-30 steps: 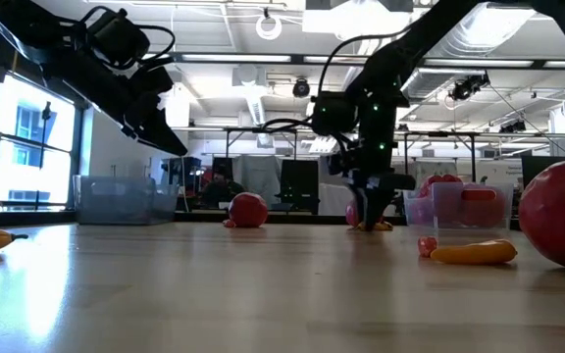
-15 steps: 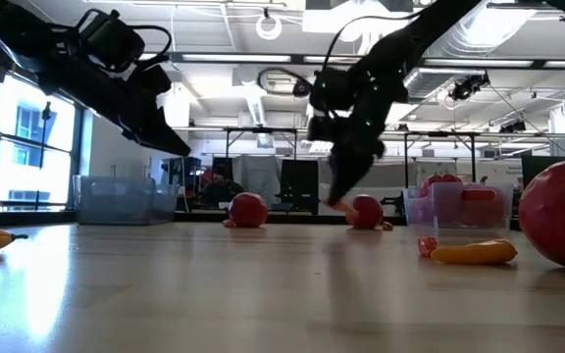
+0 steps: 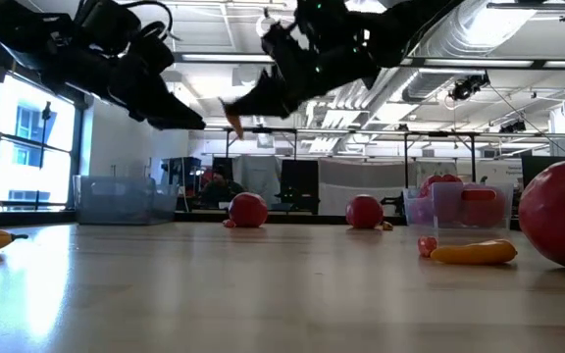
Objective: Sort produce into baskets
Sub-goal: Put the yellow chili pepper into the top black bin
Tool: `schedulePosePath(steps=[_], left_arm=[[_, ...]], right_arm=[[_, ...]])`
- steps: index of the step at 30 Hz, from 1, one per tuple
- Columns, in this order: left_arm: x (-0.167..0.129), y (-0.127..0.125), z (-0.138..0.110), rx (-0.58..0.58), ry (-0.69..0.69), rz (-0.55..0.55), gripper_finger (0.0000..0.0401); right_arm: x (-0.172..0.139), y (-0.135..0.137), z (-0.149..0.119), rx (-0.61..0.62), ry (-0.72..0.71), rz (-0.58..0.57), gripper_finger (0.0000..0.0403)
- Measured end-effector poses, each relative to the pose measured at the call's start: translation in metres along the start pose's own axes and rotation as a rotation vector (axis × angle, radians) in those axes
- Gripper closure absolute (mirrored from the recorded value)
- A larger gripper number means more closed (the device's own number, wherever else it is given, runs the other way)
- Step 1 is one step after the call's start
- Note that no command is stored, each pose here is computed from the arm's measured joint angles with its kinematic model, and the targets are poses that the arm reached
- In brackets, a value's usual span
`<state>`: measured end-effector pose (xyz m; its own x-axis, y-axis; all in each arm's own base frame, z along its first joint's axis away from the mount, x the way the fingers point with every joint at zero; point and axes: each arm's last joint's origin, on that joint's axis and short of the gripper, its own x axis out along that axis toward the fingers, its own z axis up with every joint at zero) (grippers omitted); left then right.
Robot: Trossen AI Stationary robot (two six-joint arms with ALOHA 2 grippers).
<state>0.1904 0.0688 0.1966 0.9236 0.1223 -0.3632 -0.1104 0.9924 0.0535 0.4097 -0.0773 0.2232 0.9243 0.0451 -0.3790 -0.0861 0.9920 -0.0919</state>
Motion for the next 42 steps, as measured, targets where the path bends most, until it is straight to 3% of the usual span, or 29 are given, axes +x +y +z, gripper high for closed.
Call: schedulePosePath(steps=[10, 19, 25, 35, 42], left_arm=[[0.003, -0.017, 0.013, 0.050, -0.115, -0.065, 0.0223], [0.003, -0.030, 0.018, 0.075, -0.163, -0.130, 0.0235], [0.002, -0.033, 0.026, 0.051, -0.238, -0.140, 0.0272], [0.002, -0.032, 0.026, 0.008, -0.230, -0.106, 0.0363], [0.002, -0.029, 0.025, 0.003, -0.227, -0.069, 0.0397]], right_arm=[[0.004, 0.030, 0.027, -0.055, -0.212, -0.018, 0.0394], [0.003, 0.034, 0.036, -0.037, -0.301, -0.029, 0.0394], [0.003, 0.034, 0.036, -0.035, -0.304, -0.026, 0.0394], [0.003, 0.034, 0.036, -0.012, -0.301, -0.023, 0.0390], [0.003, 0.034, 0.035, 0.005, -0.294, -0.033, 0.0322]])
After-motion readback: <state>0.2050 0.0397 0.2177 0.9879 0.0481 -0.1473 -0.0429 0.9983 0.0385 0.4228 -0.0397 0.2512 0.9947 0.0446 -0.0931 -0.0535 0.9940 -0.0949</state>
